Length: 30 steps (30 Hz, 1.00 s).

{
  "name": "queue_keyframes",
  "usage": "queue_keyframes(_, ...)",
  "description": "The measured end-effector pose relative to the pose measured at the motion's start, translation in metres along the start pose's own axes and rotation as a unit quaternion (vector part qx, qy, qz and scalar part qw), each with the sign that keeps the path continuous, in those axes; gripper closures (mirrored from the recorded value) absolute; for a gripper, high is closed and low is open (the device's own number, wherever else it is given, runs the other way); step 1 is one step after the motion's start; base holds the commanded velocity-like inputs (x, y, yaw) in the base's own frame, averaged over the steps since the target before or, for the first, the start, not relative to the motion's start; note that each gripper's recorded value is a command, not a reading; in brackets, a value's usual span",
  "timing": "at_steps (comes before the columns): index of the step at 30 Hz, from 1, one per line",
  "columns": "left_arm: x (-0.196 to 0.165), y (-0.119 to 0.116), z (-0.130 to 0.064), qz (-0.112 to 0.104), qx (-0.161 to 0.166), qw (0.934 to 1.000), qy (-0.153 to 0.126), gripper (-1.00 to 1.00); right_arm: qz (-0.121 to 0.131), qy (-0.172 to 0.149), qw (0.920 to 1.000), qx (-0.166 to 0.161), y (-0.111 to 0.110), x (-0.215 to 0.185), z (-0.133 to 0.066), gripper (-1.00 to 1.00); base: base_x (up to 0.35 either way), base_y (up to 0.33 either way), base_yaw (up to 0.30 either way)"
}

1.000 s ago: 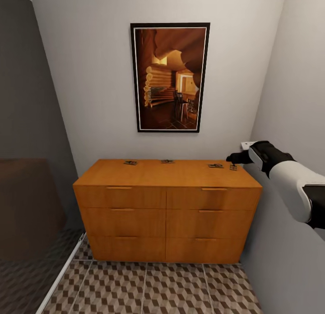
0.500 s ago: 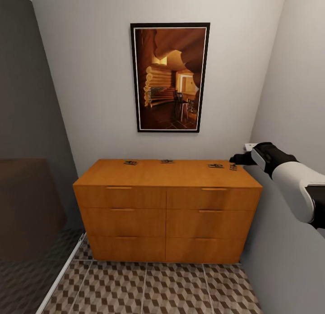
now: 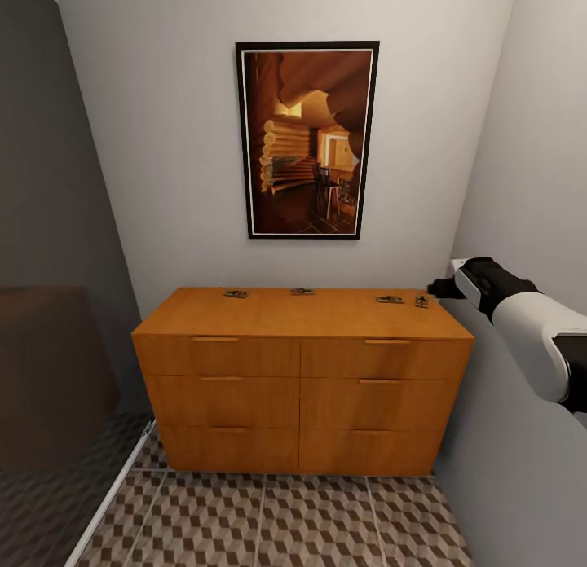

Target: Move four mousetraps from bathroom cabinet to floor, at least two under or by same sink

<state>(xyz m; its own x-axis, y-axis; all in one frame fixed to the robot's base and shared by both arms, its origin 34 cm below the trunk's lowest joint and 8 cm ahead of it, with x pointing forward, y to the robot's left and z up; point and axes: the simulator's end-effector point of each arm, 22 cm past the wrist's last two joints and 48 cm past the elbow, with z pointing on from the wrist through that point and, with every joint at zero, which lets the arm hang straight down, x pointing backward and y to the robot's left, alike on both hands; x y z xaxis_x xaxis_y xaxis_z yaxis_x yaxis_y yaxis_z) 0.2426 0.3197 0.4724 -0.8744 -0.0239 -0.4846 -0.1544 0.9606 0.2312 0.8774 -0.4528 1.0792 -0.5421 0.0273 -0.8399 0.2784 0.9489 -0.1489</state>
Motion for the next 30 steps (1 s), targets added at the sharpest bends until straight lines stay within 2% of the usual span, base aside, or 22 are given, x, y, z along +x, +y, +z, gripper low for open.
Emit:
queue_keyframes(5,0.0,0.0,0.0,0.0,0.0,1.0,0.0,-1.0,0.0,0.0,0.9999,0.015,-0.007,0.0,0.0,-1.0,0.0,0.0,0.0)
queue_keyframes(16,0.0,0.003,0.0,0.001,-0.002,1.0,0.0,-1.0,-0.001,0.001,0.9998,0.019,-0.007,0.001,0.0,-1.0,0.013,0.0,0.0)
queue_keyframes(22,0.0,0.004,0.0,0.001,-0.002,1.0,-0.001,-1.0,-0.001,0.009,0.9998,0.018,-0.007,0.009,0.002,-1.0,0.223,0.0,0.0)
queue_keyframes(30,0.0,0.004,0.001,0.001,-0.003,1.0,-0.001,-1.0,-0.001,0.005,0.9998,0.018,-0.006,0.014,0.006,-1.0,0.31,0.0,0.0)
